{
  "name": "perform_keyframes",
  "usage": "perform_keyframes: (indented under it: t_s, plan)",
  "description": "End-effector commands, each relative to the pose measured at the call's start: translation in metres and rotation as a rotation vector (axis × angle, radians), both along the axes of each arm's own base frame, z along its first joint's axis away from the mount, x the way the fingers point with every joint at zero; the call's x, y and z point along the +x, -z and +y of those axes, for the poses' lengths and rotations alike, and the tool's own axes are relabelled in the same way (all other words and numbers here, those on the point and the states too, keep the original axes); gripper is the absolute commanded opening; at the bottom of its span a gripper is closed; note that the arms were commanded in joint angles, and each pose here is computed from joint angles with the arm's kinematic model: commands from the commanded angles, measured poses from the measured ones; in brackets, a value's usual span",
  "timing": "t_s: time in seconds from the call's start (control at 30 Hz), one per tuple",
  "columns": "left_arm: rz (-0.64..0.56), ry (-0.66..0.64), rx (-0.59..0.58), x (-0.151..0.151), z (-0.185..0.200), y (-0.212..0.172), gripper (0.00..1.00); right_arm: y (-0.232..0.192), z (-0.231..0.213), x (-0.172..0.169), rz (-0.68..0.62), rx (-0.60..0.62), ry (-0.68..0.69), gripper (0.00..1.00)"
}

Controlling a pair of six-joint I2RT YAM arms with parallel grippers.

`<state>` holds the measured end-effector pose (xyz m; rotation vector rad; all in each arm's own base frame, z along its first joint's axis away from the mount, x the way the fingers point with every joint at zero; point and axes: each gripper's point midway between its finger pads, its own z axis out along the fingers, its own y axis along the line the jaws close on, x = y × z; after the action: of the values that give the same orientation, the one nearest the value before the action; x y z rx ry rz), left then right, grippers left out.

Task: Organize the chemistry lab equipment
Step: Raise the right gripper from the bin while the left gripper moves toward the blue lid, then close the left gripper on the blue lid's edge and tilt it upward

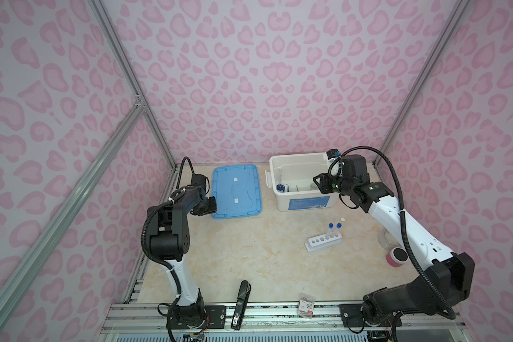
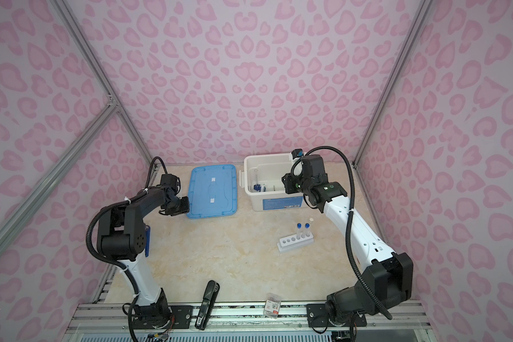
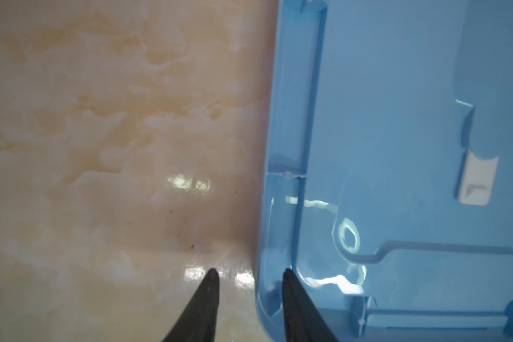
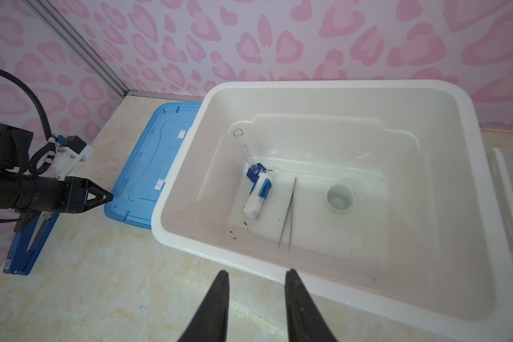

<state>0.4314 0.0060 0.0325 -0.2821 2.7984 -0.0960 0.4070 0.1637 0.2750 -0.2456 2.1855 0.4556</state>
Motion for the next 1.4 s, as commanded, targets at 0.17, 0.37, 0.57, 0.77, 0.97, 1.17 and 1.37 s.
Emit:
perform_keyframes:
  t_s: [0.17, 0.37, 0.57, 0.77, 0.97, 1.17, 1.37]
  plan:
    - [0.026, -0.016, 0.026, 0.006, 0.0, 0.007, 0.38, 0.004, 0.003, 0.005, -0.008, 0.002, -0.005, 0.33]
    - [0.042, -0.019, 0.035, 0.008, 0.001, 0.012, 0.32, 0.01, 0.004, 0.008, 0.002, -0.001, -0.008, 0.32]
    - [0.067, -0.009, 0.042, 0.005, 0.0, 0.019, 0.27, 0.014, 0.005, 0.011, 0.006, -0.005, -0.009, 0.33]
    - [0.078, -0.005, 0.044, 0.003, -0.001, 0.023, 0.19, 0.019, 0.007, 0.014, 0.017, -0.002, -0.012, 0.32]
    - [0.052, 0.003, 0.051, 0.006, 0.001, 0.013, 0.04, 0.022, 0.008, 0.015, 0.023, 0.003, -0.011, 0.32]
    - [-0.01, 0.019, 0.059, 0.009, 0.003, -0.018, 0.04, 0.026, 0.01, 0.015, 0.042, 0.006, -0.012, 0.32]
    - [-0.109, 0.031, 0.067, 0.009, 0.007, -0.067, 0.04, 0.026, 0.018, 0.013, 0.047, 0.008, -0.024, 0.32]
